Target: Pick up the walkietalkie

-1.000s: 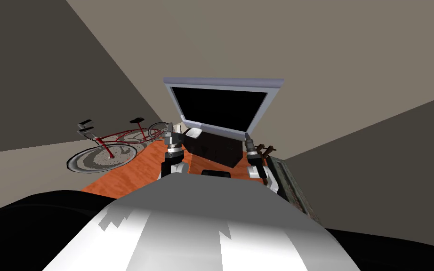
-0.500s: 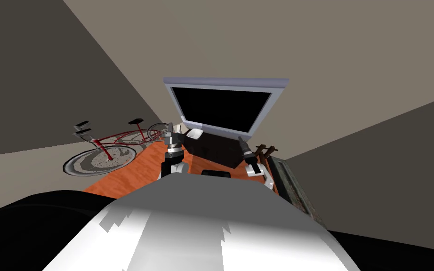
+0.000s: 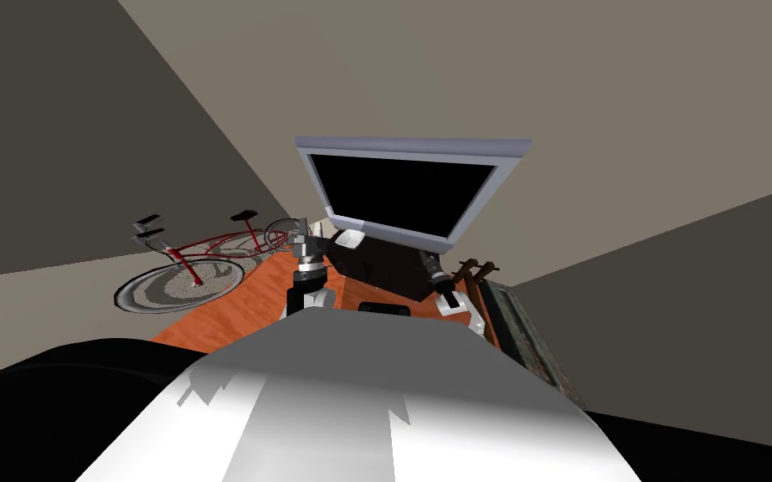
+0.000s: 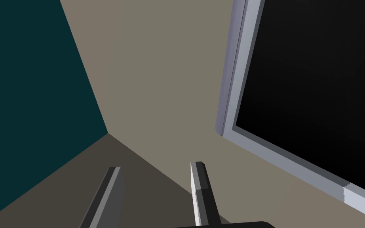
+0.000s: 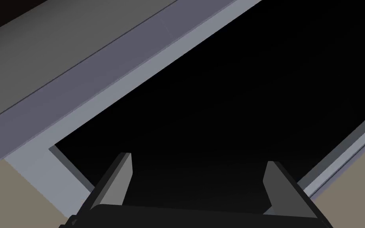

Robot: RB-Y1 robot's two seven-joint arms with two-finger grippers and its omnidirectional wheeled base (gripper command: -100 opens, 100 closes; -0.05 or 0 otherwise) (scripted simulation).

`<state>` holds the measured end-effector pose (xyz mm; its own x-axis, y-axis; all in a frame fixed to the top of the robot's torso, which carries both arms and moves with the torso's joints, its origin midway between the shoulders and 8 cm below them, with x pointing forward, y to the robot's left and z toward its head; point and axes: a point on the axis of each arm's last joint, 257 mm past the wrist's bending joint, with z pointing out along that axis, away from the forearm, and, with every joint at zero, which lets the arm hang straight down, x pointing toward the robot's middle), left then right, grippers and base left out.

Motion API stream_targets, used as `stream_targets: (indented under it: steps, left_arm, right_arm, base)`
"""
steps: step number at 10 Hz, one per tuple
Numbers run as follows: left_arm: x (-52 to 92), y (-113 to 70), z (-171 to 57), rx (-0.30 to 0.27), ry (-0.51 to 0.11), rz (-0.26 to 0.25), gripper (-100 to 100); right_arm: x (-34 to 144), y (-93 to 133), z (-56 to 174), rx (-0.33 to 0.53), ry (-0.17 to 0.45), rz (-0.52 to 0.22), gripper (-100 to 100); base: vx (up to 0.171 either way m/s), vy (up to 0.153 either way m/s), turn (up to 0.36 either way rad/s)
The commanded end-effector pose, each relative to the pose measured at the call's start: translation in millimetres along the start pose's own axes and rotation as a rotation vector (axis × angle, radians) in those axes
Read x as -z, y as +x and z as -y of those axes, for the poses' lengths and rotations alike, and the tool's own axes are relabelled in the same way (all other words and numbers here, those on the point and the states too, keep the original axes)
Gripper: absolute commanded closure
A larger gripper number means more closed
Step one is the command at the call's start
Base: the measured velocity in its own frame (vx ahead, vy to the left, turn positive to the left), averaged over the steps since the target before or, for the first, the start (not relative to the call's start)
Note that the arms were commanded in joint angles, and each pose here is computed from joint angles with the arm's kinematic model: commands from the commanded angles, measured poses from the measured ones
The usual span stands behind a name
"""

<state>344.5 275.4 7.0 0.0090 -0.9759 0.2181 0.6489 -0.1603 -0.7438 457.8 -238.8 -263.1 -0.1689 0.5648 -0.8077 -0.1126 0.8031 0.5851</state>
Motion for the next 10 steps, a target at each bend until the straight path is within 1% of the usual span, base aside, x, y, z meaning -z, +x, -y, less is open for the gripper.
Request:
stream_targets:
  steps: [1, 2, 3, 4, 5, 7, 8, 10]
  left_arm:
    - [0.0, 0.0, 0, 0.000, 0.000, 0.000, 0]
    - [0.0, 0.0, 0, 0.000, 0.000, 0.000, 0]
    - [0.0, 0.0, 0, 0.000, 0.000, 0.000, 0]
    - [0.0, 0.0, 0, 0.000, 0.000, 0.000, 0]
    - [0.0, 0.0, 0, 0.000, 0.000, 0.000, 0]
    - [0.0, 0.0, 0, 0.000, 0.000, 0.000, 0]
    - [0.0, 0.0, 0, 0.000, 0.000, 0.000, 0]
    - [0.0, 0.0, 0, 0.000, 0.000, 0.000, 0]
  right_arm:
    - [-3.2, 12, 18, 0.078, 0.035, -0.041, -100]
    - [-3.5, 19, 30, 0.148, 0.055, -0.068, -100]
    - [-2.3, 22, 35, 0.148, 0.066, -0.077, -100]
    - [-0.4, 31, 53, 0.218, 0.096, -0.112, -100]
    - [-0.2, 31, 54, 0.218, 0.097, -0.113, -100]
    - [5.2, 41, 88, 0.363, 0.149, -0.175, -100]
    - [7.4, 44, 95, 0.363, 0.160, -0.185, -100]
    - [17.8, 49, 134, 0.508, 0.215, -0.251, -100]
  base:
    - [0.015, 0.045, 0.048]
    - [0.032, 0.079, 0.085]
    - [0.022, 0.068, 0.023]
    - [0.015, 0.075, 0.073]
    - [0.015, 0.057, 0.031]
    - [0.023, 0.072, 0.113]
    - [0.021, 0.073, 0.052]
    - [0.010, 0.089, 0.147]
